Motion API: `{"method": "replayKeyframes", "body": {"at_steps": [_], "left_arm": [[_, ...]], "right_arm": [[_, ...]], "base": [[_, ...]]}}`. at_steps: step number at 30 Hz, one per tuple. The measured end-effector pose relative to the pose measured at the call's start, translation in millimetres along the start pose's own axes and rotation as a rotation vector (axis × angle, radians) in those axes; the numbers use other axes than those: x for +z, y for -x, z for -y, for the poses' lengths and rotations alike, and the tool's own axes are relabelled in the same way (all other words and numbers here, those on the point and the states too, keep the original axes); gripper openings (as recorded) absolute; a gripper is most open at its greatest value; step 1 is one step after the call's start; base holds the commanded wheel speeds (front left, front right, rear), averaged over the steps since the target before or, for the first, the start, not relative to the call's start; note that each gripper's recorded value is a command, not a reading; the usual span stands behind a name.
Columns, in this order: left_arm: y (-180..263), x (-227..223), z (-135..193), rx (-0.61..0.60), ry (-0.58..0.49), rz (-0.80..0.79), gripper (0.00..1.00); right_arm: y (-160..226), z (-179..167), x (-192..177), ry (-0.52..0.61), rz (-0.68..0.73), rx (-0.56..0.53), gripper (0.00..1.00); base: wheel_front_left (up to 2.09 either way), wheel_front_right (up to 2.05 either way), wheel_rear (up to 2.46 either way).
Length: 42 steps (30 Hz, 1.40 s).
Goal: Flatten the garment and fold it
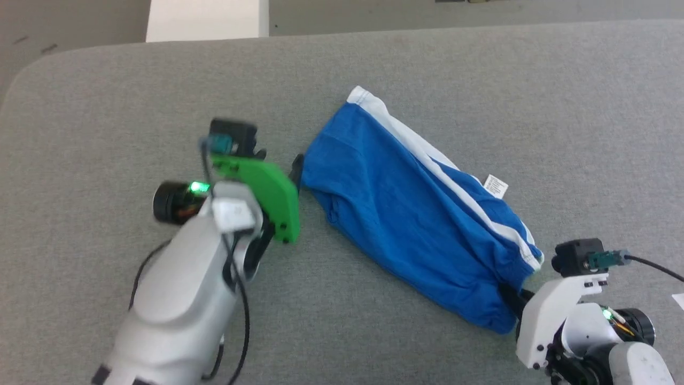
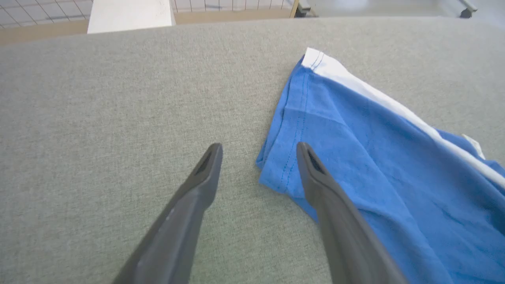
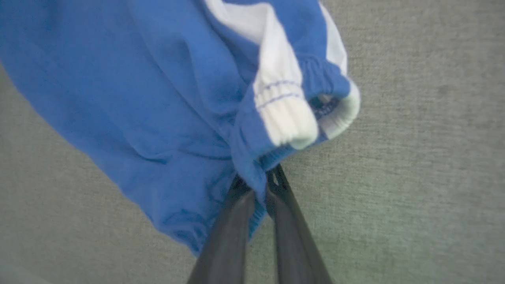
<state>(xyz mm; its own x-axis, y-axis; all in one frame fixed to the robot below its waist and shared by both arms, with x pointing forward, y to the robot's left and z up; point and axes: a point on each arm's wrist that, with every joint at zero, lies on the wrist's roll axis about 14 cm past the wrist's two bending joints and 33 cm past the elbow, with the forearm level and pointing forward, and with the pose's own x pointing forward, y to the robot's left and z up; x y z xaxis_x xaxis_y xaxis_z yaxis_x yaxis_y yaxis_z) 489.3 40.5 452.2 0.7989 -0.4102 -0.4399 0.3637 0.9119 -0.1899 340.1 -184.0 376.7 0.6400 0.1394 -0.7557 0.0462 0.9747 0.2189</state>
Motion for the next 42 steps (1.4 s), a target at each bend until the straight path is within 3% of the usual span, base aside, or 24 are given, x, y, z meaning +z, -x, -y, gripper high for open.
{"method": "replayKeyframes", "body": {"at_steps": [8, 11, 12, 13, 20, 27, 33, 42], "left_arm": [[-39.7, -41.5, 6.7, -0.026, -0.053, -0.349, 1.0], [-48.1, -50.2, 8.6, -0.03, -0.062, -0.411, 1.0], [-51.5, -49.8, 9.9, -0.035, -0.065, -0.415, 0.85], [-57.4, -55.8, 15.8, -0.063, -0.073, -0.446, 0.0], [-54.3, -58.5, 22.7, -0.105, -0.039, -0.475, 0.0], [-32.7, -40.1, 16.7, -0.112, 0.052, -0.409, 0.0], [0.2, -36.7, 13.5, -0.122, 0.142, -0.362, 0.0], [64.0, -52.4, -2.4, -0.053, 0.315, -0.243, 0.0]], "right_arm": [[-5.6, 1.7, 2.9, -0.027, 0.009, 0.005, 0.0], [-7.0, 4.3, 1.9, -0.036, 0.006, -0.002, 0.0], [-7.7, 5.1, 1.7, -0.038, 0.006, -0.004, 0.0], [-9.4, 8.0, 2.2, -0.044, 0.008, -0.012, 0.0], [-11.3, 8.1, 4.4, -0.045, 0.016, -0.01, 0.0], [-5.4, 8.0, 22.1, 0.05, 0.003, -0.02, 0.0], [7.1, 19.2, 24.2, 0.148, -0.079, -0.021, 0.0], [19.1, 2.5, 25.4, 0.197, -0.113, 0.058, 0.0]], "base": [[0.0, 0.0, 0.0], [0.0, 0.0, 0.0], [0.0, 0.0, 0.0], [0.0, 0.0, 0.0], [0.0, 0.0, 0.0], [0.0, 0.0, 0.0], [0.0, 0.0, 0.0], [0.0, 0.0, 0.0]]}}
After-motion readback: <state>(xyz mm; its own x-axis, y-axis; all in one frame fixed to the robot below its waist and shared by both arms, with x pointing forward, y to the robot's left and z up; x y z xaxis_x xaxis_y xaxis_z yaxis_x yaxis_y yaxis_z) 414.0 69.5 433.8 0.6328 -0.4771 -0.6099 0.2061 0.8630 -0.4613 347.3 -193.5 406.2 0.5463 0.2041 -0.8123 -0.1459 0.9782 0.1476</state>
